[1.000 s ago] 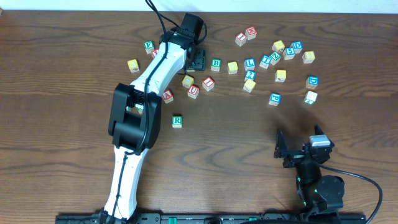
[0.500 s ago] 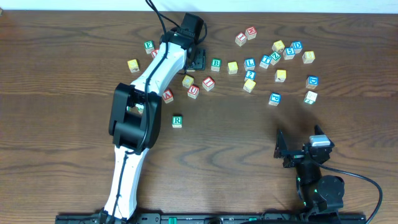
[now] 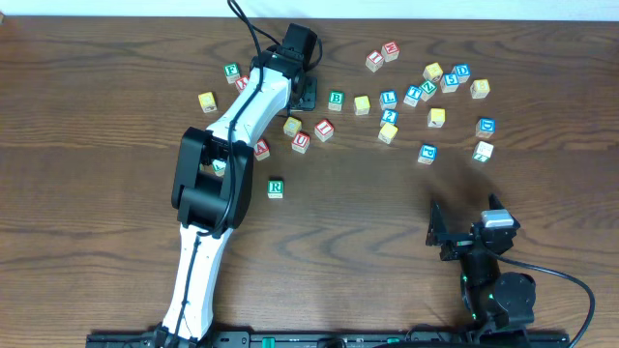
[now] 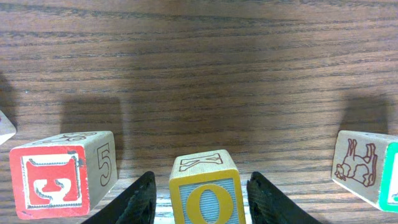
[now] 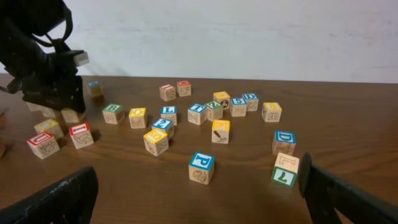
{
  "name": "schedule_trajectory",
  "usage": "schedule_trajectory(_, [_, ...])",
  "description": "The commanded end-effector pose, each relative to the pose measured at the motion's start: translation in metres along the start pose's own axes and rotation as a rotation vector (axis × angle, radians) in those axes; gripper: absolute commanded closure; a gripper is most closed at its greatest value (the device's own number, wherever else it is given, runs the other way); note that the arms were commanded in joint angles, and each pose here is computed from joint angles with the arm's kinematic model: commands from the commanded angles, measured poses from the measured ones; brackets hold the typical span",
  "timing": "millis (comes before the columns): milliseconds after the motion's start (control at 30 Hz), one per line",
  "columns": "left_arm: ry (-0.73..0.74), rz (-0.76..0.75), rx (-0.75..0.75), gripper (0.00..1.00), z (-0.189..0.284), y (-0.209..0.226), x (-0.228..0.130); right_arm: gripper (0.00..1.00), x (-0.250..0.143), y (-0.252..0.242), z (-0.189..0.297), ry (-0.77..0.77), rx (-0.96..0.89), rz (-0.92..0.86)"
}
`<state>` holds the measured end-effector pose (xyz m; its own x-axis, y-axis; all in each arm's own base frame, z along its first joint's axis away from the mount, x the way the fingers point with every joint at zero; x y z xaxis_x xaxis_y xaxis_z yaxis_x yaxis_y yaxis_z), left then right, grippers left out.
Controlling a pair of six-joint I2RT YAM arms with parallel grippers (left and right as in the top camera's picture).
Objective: Spell out ROBOT
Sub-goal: 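Lower the left gripper and grasp the yellow O block, then lift the O block and carry it beside the R block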
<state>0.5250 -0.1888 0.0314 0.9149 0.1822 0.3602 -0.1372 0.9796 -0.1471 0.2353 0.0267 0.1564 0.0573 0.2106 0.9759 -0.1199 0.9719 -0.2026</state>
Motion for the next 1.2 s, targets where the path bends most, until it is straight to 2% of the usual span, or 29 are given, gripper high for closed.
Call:
schedule_trajectory(0, [0.013,-0.003,0.021,0.55,-0.007,0.005,-0.004,0.01,-0.001,-0.002,0.0,0.001,-0.01,-0.007])
schedule_trajectory(467, [0.026,-0.003,0.029,0.72,-0.007,0.007,-0.007,0.01,-0.001,-0.002,0.0,0.001,-0.01,-0.007])
schedule_trajectory(833, [0.042,-0.005,0.038,0.81,-0.006,0.009,-0.011,0.01,-0.001,-0.002,0.0,0.001,-0.01,-0.007])
schedule_trajectory(900, [0.042,-0.005,0.038,0.87,-0.006,0.009,-0.011,0.01,-0.001,-0.002,0.0,0.001,-0.01,-0.007])
schedule_trajectory(1033, [0.039,-0.004,0.037,0.87,-0.004,0.009,-0.01,0.01,-0.001,-0.002,0.0,0.001,-0.01,-0.007])
schedule_trajectory(1167, [0.02,-0.015,0.026,0.87,0.023,0.005,0.0,0.01,-0.001,-0.002,0.0,0.001,-0.01,-0.007])
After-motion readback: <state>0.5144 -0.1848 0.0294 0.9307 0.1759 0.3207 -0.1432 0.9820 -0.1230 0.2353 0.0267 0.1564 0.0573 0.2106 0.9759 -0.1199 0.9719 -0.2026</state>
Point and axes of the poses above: each gripper's point midway between its finger pads, its own z axis back along the fingers, its own y axis along the line the jaws close on, x = y × z, the point moved 1 cm from there along z, back along the fingers, and after that the axes turned 14 degrees about z, right-handed, at the moved point
